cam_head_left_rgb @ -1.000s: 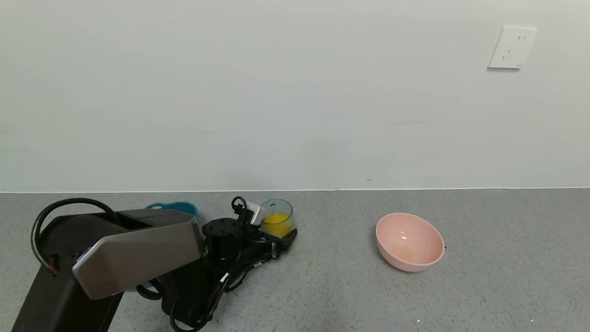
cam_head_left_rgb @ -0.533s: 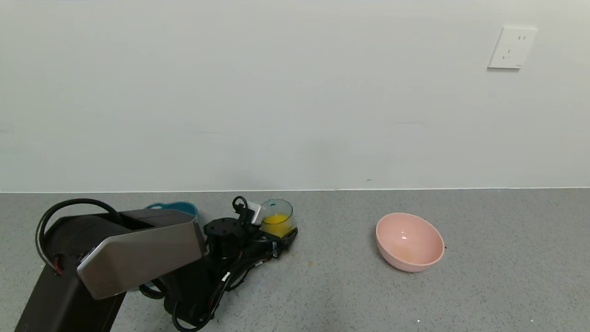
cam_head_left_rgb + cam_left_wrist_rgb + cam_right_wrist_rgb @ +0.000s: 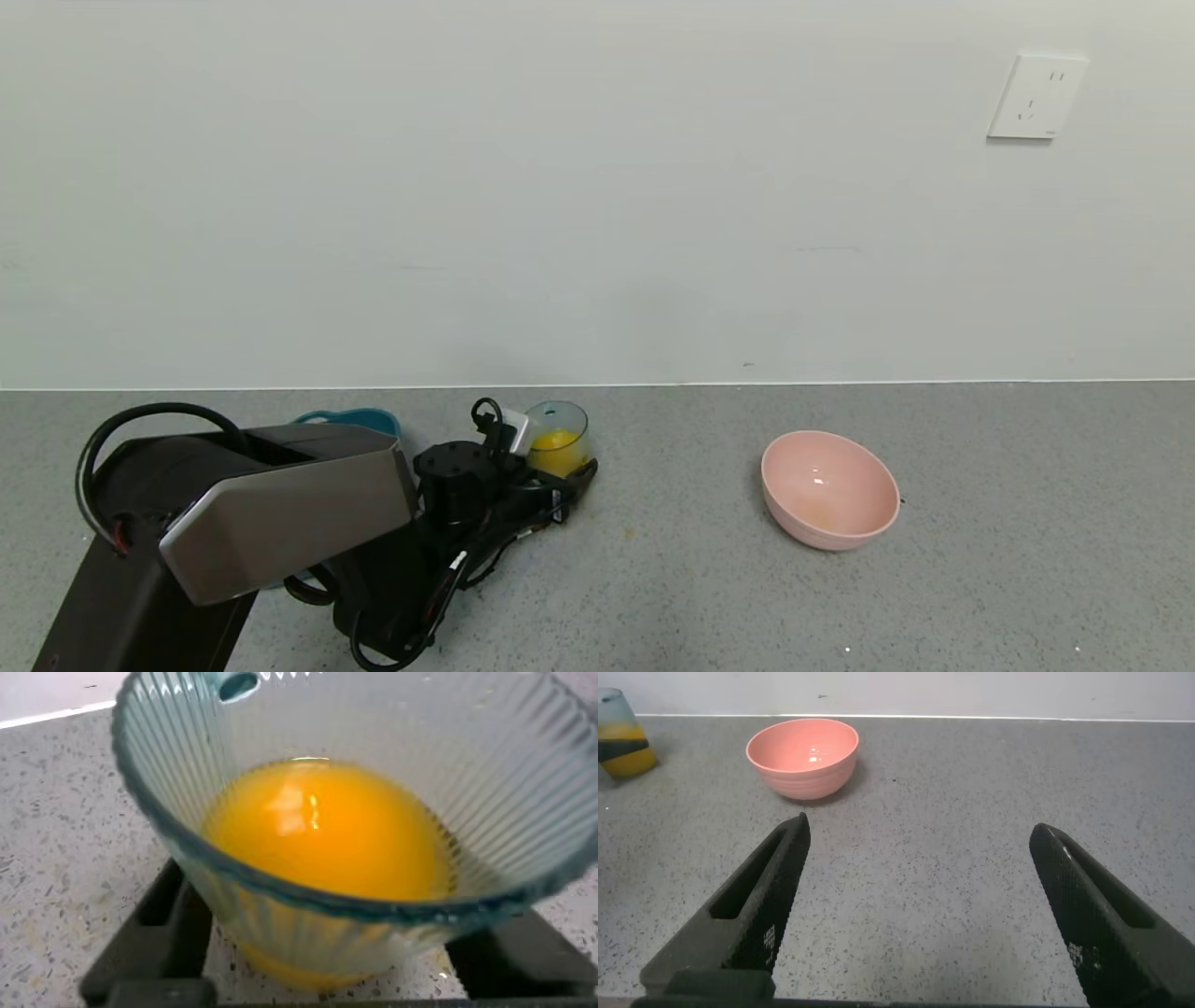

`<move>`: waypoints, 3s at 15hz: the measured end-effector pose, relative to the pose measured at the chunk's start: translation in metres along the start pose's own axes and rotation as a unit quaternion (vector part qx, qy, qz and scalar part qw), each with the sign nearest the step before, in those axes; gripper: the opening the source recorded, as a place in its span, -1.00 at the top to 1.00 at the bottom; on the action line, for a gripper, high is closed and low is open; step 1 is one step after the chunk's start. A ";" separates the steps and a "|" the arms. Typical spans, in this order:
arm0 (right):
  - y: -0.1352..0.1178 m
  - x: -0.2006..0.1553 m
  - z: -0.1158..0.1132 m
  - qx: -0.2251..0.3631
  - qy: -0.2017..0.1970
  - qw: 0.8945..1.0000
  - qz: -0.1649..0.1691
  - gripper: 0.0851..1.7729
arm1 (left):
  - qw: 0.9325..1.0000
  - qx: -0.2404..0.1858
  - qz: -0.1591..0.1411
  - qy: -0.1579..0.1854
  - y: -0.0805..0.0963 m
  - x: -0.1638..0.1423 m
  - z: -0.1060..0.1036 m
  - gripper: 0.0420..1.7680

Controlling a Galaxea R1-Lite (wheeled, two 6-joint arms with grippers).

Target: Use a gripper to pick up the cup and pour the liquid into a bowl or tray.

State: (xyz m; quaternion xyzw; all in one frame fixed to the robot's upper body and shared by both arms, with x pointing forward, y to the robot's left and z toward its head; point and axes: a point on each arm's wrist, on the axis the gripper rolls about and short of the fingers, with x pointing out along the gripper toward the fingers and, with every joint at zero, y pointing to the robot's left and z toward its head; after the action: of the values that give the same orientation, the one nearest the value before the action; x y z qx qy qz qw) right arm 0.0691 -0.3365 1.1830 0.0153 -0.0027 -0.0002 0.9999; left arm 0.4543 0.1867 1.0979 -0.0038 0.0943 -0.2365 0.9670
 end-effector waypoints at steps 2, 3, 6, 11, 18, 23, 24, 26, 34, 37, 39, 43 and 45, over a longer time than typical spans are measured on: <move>0.000 0.000 0.000 0.000 0.000 1.000 0.000 -0.93 | 1.000 0.000 -0.001 0.001 0.000 -0.001 0.000 -0.47; 0.000 0.000 0.000 0.000 0.000 1.000 0.000 -0.93 | 1.000 0.000 -0.001 0.001 0.000 -0.001 0.000 -0.47; 0.000 0.000 0.000 0.000 0.000 1.000 0.000 -0.93 | 1.000 0.000 -0.001 0.001 0.000 -0.002 0.000 -0.47; 0.000 0.000 0.000 0.000 0.000 1.000 0.000 -0.93 | 1.000 0.000 -0.001 0.002 -0.001 -0.002 0.001 -0.46; 0.000 0.000 0.000 0.000 0.000 1.000 0.000 -0.93 | 1.000 0.002 -0.003 0.001 -0.003 -0.006 0.005 -0.46; 0.000 0.000 0.000 0.000 0.000 1.000 0.000 -0.93 | 1.000 0.003 0.017 0.005 -0.004 -0.019 0.030 -0.46; 0.000 0.000 0.000 0.000 0.000 1.000 0.000 -0.93 | 1.000 0.004 0.022 0.001 -0.004 -0.022 0.038 -0.46; 0.000 0.000 0.000 0.000 0.000 1.000 0.000 -0.93 | 0.999 0.003 0.034 0.011 -0.003 -0.031 0.054 -0.46; 0.000 0.000 0.000 0.000 0.000 1.000 0.000 -0.93 | 0.993 0.005 0.117 -0.018 0.035 -0.079 0.126 -0.45; 0.000 0.000 0.000 0.000 0.000 1.000 0.000 -0.93 | 0.986 0.009 0.165 -0.028 0.063 -0.101 0.140 -0.45; 0.000 0.000 0.000 0.000 0.000 1.000 0.000 -0.93 | 0.980 0.010 0.197 -0.031 0.082 -0.116 0.144 -0.45; 0.000 0.000 0.000 0.000 0.000 1.000 0.000 -0.93 | 0.968 0.004 0.247 -0.036 0.110 -0.139 0.146 -0.45; 0.000 0.000 0.000 0.000 0.000 1.000 0.000 -0.93 | 0.963 0.011 0.267 -0.035 0.121 -0.147 0.146 -0.45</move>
State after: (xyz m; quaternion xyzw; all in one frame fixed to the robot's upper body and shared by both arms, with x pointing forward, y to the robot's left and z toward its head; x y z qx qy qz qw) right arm 0.0691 -0.3365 1.1831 0.0151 -0.0029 0.0000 0.9999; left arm 0.4086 0.3557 1.2618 0.0244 0.0552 0.0300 0.9977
